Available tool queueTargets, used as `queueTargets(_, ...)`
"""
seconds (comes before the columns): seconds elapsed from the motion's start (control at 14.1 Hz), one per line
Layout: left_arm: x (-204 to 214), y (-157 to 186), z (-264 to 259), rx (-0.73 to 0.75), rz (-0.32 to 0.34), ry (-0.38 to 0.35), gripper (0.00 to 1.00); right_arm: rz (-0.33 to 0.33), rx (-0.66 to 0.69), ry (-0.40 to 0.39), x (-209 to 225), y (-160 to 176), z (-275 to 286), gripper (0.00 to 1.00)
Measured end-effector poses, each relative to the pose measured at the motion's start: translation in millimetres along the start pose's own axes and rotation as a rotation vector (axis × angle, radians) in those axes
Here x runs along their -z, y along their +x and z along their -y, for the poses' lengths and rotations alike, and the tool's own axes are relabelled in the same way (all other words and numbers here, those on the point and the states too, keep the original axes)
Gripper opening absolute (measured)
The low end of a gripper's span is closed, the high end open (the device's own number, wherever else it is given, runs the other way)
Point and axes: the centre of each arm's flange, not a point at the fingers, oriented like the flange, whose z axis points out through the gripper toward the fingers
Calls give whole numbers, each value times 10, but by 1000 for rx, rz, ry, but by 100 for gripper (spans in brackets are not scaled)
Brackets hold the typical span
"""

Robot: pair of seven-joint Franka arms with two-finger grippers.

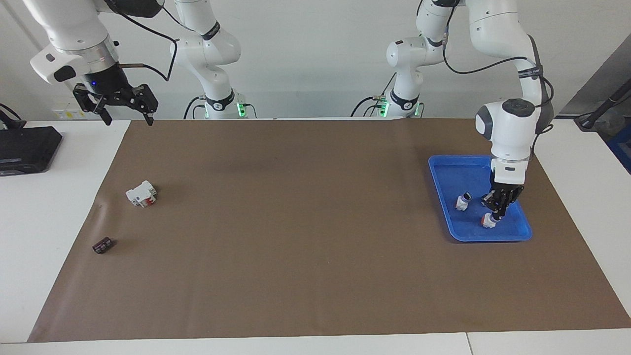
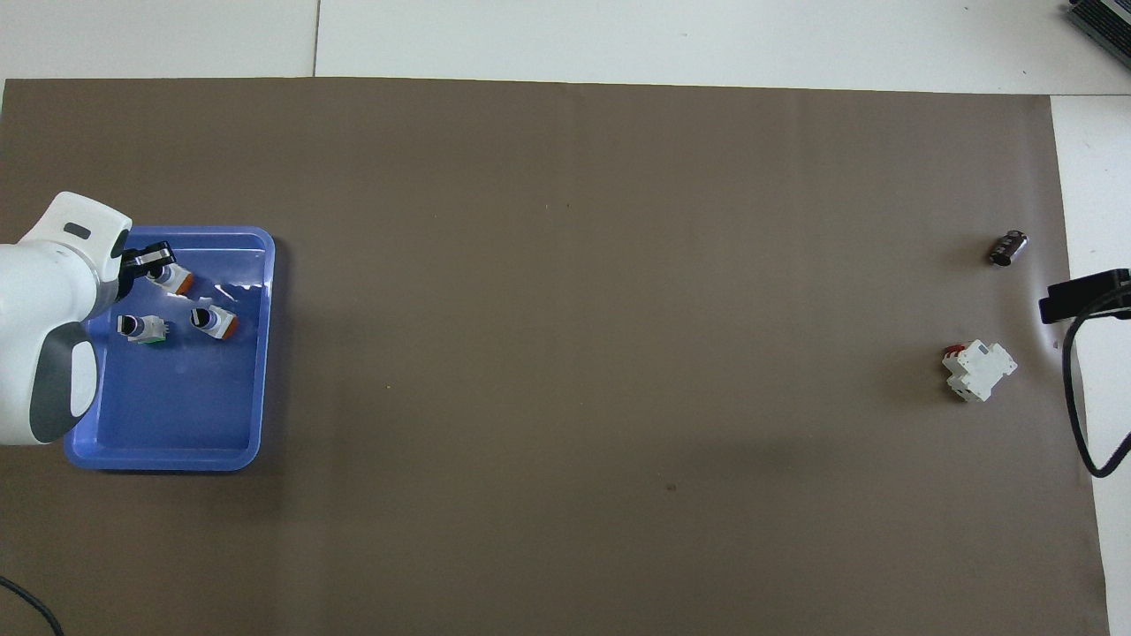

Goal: Turn and place switch with both arms

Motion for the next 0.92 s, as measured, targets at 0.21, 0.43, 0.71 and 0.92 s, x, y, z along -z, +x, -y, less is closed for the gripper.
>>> queueTargets(0.21,358,221,-50,-8,53,44,53,0,-1,0,0,0,-4,100)
queueTargets(0.43,770,362,-171,-16,90,71,80,0,-1,0,0,-1,-5,100)
queueTargets(0.71,1490,536,-481,-9,190,-38,86,0,-22,1,-1,-2,-18,100)
queueTargets(0.92,2033,578,-483,-64,254,-116,86,-2,-119,63,0,2,28,100)
